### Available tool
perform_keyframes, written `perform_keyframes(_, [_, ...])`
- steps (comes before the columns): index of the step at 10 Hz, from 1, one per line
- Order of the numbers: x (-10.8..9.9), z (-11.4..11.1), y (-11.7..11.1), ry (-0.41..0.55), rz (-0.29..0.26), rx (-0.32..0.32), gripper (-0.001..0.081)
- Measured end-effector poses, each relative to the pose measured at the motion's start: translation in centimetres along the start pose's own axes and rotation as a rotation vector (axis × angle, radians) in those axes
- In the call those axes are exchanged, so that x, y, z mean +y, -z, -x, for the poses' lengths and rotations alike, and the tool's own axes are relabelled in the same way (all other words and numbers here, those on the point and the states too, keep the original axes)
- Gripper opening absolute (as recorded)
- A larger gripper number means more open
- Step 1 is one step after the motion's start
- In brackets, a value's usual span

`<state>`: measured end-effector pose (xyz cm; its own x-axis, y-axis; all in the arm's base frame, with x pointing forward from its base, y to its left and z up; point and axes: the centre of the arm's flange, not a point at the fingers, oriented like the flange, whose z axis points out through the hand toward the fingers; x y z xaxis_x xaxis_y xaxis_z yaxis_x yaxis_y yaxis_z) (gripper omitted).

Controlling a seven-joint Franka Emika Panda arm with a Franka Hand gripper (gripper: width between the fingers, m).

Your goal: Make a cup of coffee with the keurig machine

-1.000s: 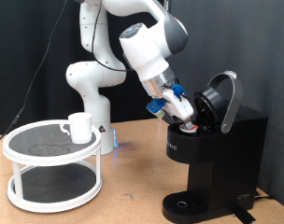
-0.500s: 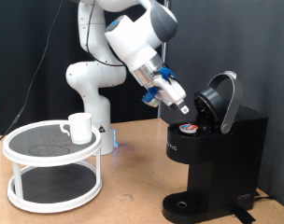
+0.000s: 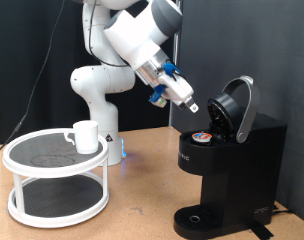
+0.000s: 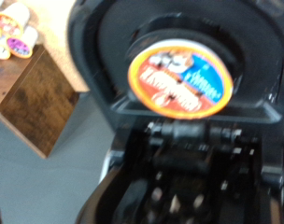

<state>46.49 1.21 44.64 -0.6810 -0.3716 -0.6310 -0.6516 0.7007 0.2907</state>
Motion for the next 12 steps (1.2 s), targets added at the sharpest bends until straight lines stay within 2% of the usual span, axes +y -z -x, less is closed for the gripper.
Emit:
perform_keyframes(4, [-1.1, 2.4, 3.2, 0.032, 0.031, -0.002, 0.0734])
perform_keyframes(5, [-1.5, 2.8, 3.6, 0.034, 0.044, 0.000, 0.0734])
perform_keyframes(9, [-2.5, 3.2, 4.3, 0.026, 0.037, -0.007, 0.0734])
perform_keyframes(10, [-2.3, 3.6, 4.2, 0.021, 0.057, -0.054, 0.0734])
perform_keyframes(12, [-1.0, 5.7, 4.2, 0.014, 0.120, -0.202, 0.0734])
